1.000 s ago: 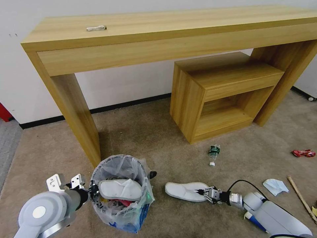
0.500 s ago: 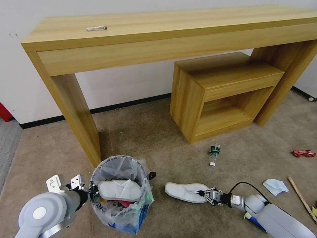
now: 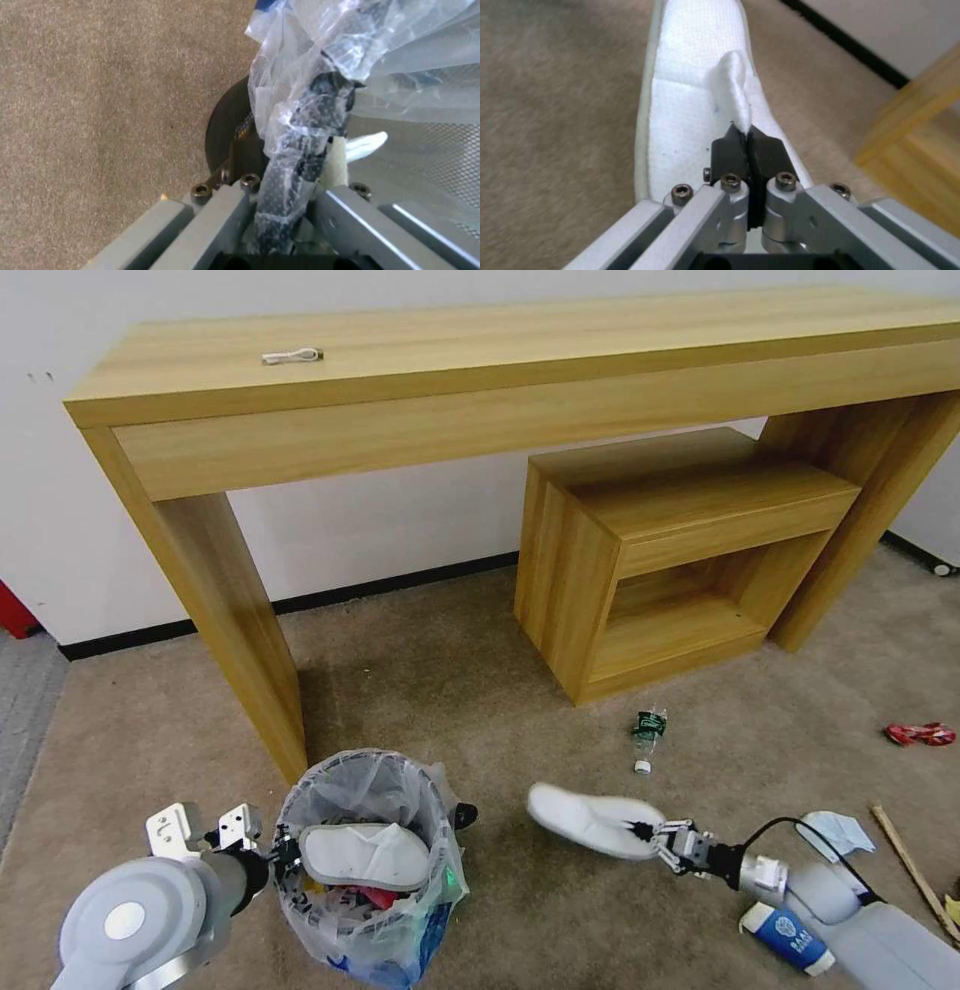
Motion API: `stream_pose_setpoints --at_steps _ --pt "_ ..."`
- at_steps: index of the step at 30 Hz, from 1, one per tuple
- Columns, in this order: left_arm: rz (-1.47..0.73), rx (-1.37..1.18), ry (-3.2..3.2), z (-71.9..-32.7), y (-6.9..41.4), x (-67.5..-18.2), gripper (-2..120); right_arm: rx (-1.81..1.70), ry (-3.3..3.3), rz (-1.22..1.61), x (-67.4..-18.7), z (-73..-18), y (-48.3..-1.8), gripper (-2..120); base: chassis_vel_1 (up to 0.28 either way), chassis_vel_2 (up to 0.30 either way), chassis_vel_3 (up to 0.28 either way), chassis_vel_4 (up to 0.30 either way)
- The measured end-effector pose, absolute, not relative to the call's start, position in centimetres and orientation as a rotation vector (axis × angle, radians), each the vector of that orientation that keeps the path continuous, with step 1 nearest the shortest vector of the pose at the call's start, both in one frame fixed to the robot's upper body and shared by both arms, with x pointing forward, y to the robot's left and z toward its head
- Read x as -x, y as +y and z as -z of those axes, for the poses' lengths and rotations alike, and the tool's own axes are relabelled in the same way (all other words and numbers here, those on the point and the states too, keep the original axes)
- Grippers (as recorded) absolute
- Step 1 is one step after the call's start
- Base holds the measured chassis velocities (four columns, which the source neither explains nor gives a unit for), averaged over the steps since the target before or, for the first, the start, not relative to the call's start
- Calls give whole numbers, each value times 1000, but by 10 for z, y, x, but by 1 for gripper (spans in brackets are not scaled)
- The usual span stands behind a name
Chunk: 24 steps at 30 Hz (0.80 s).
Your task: Pick up the trash bin and place the garbage on the floor into it.
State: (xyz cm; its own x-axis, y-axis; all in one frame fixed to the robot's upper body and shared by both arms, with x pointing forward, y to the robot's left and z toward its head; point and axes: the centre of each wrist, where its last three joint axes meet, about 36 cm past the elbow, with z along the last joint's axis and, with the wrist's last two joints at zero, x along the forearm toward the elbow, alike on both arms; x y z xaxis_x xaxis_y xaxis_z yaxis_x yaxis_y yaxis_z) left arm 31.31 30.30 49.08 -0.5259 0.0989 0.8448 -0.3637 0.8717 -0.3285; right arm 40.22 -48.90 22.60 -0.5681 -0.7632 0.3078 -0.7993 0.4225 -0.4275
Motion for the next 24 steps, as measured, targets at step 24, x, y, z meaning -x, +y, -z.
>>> stream_pose_setpoints --at_steps 24 --pt "-614 -169 -2058 -496 294 -309 0 -1497 -2997 -701 -417 -330 -432 0 0 0 0 0"
